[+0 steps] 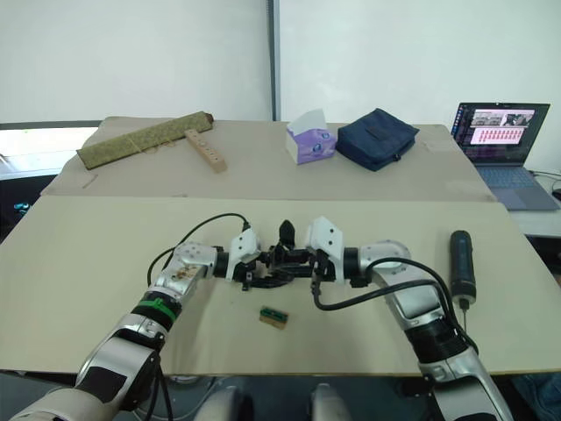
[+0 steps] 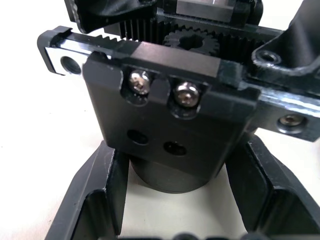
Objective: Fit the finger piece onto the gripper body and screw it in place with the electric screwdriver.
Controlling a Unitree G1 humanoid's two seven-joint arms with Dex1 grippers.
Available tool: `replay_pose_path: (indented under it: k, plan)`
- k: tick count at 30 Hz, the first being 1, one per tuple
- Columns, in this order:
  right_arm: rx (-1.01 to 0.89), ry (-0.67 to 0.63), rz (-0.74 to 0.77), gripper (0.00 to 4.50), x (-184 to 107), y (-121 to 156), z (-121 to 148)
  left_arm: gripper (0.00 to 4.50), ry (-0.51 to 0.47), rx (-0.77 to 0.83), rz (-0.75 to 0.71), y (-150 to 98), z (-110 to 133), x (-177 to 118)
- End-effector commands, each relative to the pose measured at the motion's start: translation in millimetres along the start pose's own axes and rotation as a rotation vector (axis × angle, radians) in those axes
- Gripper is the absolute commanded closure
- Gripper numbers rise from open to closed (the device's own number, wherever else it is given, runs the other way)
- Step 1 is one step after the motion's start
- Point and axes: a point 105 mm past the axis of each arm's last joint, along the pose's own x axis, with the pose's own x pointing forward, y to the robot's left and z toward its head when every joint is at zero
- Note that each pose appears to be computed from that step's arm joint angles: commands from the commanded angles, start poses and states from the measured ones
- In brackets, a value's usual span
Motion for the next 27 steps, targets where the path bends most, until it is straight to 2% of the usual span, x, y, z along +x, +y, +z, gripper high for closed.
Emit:
replay_pose_path:
  k: [1,8,18,21,27]
  plan:
    - [0.121,0.053,0.05,4.15,9,13,-22,2.22,0.037,-0.026,-0.021,-6,-10,2]
    - [0.183,0.113,-0.008,4.15,8,1,-30,2.22,0.037,-0.03,-0.022,-7,-10,3]
    - [0.353,0.228,0.003,4.15,6,6,-45,2.22,0.036,-0.032,-0.016,-6,-10,3]
    - [0.327,0.217,-0.015,4.15,8,4,-46,2.22,0.034,-0.032,-0.016,-6,-10,4]
    - [0.22,0.186,0.07,4.15,6,18,-46,2.22,0.033,-0.035,-0.011,-6,-11,5]
